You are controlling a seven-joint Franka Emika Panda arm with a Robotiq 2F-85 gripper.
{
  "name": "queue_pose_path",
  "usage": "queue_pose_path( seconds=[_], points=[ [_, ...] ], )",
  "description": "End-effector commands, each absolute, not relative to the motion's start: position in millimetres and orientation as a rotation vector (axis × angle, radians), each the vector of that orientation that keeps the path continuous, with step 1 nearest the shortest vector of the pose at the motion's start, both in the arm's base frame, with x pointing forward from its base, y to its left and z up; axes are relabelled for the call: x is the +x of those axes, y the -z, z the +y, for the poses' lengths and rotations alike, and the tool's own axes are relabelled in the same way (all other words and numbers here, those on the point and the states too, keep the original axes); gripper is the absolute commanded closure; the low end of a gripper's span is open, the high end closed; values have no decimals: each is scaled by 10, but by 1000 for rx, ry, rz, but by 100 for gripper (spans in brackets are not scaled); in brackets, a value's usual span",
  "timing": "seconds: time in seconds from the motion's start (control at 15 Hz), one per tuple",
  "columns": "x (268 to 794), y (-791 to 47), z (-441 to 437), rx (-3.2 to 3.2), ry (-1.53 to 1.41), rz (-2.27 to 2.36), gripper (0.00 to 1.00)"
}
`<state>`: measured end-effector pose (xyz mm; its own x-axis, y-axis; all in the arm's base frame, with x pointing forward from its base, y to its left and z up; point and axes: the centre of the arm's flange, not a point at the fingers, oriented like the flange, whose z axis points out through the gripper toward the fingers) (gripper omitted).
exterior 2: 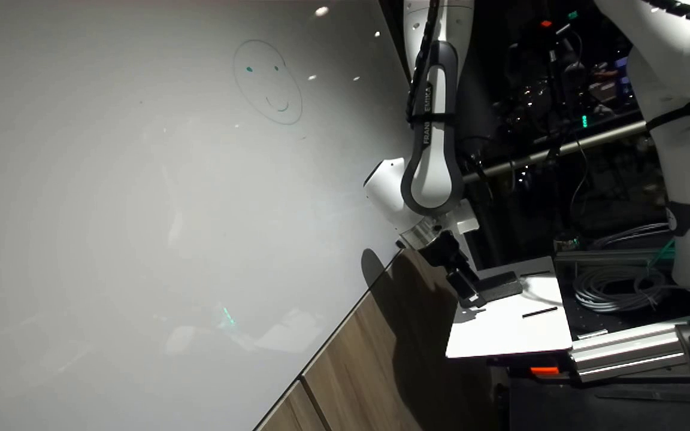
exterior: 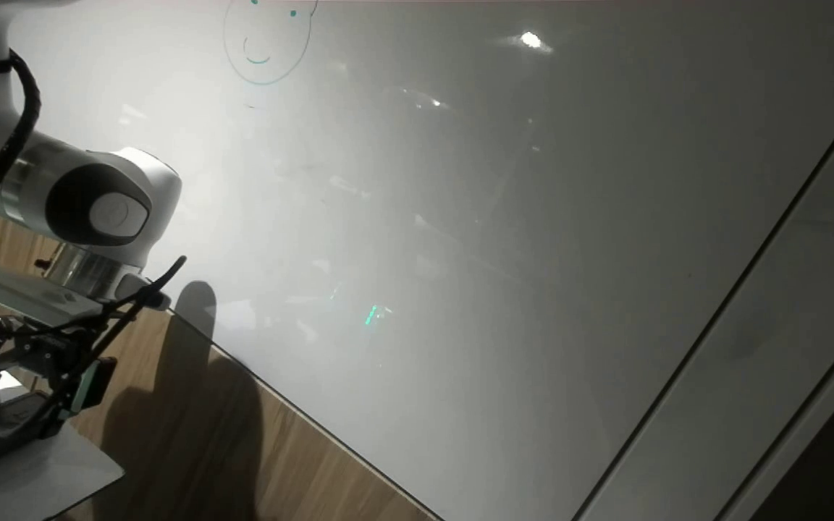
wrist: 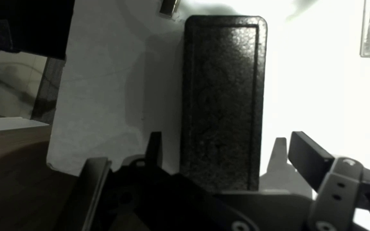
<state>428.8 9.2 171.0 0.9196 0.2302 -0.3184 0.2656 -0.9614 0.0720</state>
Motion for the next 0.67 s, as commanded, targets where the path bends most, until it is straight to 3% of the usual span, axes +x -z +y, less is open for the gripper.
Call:
queue_pose_path(
  seconds=[0.0,0.07,0.47,0.6],
  points=[
    [4362,-1769,52,2959,464,379,12],
    [4372,-1769,36,2958,462,376,25],
    [4403,-1778,-112,2956,454,341,68],
    [4365,-1773,-84,2950,458,341,69]
  ],
)
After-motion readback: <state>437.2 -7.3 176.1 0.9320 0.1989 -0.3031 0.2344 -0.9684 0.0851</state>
